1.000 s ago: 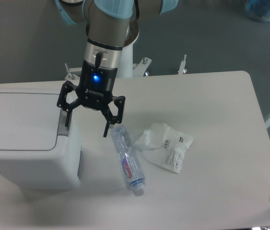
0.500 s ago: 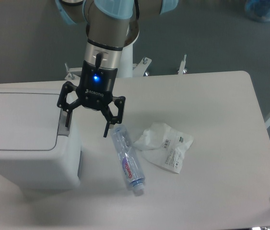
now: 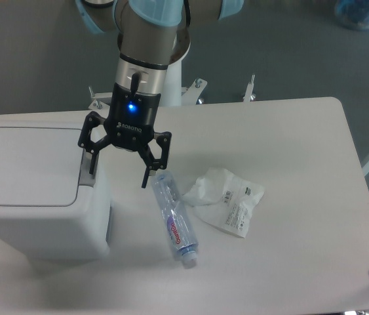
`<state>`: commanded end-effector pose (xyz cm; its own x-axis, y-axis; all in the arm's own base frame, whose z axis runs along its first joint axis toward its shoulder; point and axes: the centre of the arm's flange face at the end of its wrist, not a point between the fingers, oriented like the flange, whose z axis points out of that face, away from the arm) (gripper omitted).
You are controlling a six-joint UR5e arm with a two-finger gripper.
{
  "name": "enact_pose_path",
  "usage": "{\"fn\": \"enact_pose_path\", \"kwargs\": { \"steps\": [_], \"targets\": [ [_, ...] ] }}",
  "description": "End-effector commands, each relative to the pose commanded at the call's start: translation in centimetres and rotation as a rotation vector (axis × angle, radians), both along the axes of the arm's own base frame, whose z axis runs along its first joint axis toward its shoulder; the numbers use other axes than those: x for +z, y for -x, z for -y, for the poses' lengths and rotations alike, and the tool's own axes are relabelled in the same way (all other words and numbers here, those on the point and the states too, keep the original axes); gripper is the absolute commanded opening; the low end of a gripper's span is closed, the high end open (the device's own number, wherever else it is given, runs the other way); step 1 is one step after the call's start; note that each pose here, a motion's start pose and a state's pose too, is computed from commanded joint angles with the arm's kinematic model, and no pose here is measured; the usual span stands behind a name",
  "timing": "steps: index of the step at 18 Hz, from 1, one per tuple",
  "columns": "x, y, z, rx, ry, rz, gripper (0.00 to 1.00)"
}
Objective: Open the trash can
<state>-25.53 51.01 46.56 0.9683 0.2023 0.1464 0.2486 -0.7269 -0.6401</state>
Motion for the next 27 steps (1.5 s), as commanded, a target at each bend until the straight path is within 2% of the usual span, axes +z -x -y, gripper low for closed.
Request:
{"fn": "enact_pose_path", "kwargs": {
  "steps": [11,15,19,21,23,27],
  "targets": [
    [-0.2,0.0,-0.1,0.0,0.003,0.004,1.0],
    [1.1,0.1,-0.2,0.016,-0.019,0.004,1.0],
    [3.3,1.0,-1.0,-0.011,-0.047,-0.056,1.0],
    [3.8,1.6,-0.8,-0.051,-0.043,-0.116,1.0],
    [3.4,2.6,-0.2,-0.071,-0.017,-0.174,1.0],
    [3.0,5.8,1.7,-0.046,0.025,-0.236,1.0]
  ]
}}
